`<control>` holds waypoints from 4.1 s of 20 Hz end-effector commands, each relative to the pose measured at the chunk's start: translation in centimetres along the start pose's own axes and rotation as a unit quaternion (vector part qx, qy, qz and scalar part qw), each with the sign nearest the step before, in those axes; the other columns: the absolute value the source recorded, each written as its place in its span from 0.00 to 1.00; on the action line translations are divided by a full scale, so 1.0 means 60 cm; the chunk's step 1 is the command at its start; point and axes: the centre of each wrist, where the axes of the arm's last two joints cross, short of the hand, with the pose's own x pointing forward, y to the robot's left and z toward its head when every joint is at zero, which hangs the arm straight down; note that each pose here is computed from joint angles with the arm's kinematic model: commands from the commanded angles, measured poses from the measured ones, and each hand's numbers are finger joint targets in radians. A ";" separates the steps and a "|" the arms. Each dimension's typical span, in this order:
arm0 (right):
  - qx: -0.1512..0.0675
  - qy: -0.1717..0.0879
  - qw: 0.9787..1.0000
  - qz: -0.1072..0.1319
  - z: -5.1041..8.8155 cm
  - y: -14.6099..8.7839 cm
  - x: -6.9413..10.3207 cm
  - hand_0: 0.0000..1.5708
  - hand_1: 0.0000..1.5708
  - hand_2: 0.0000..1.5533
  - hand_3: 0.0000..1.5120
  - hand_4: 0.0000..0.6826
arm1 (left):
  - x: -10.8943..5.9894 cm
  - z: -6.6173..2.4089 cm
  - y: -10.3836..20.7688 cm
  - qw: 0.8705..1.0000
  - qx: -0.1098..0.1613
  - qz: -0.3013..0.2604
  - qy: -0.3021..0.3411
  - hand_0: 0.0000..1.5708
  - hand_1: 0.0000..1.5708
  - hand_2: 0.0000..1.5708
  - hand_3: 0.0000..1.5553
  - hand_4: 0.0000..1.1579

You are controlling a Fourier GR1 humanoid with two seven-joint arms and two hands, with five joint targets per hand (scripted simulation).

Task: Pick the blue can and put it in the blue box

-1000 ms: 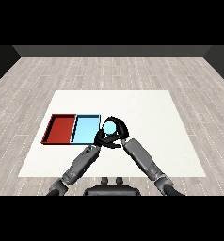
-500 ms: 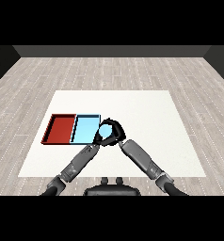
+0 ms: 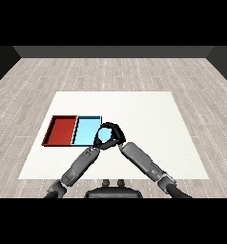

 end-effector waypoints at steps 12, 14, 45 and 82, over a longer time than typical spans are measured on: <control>-0.012 0.028 0.997 -0.076 0.007 0.000 0.015 0.69 0.69 0.72 0.53 0.00 | -0.003 -0.016 -0.013 0.997 0.000 0.058 0.040 1.00 1.00 0.98 0.95 0.66; -0.021 0.028 0.997 -0.064 0.004 -0.007 0.010 0.00 0.00 0.00 0.00 0.00 | -0.002 -0.008 -0.015 0.996 0.000 0.078 0.039 1.00 1.00 0.97 0.93 0.95; -0.134 -0.041 0.986 -0.089 0.151 -0.164 0.091 0.00 0.00 0.00 0.00 0.00 | -0.024 -0.017 0.074 0.999 0.021 -0.002 0.035 1.00 1.00 1.00 0.96 0.97; -0.235 -0.009 0.969 -0.074 0.210 -0.291 0.030 0.00 0.00 0.00 0.00 0.00 | -0.148 -0.016 0.279 0.873 0.096 -0.167 0.448 1.00 1.00 0.91 0.00 0.67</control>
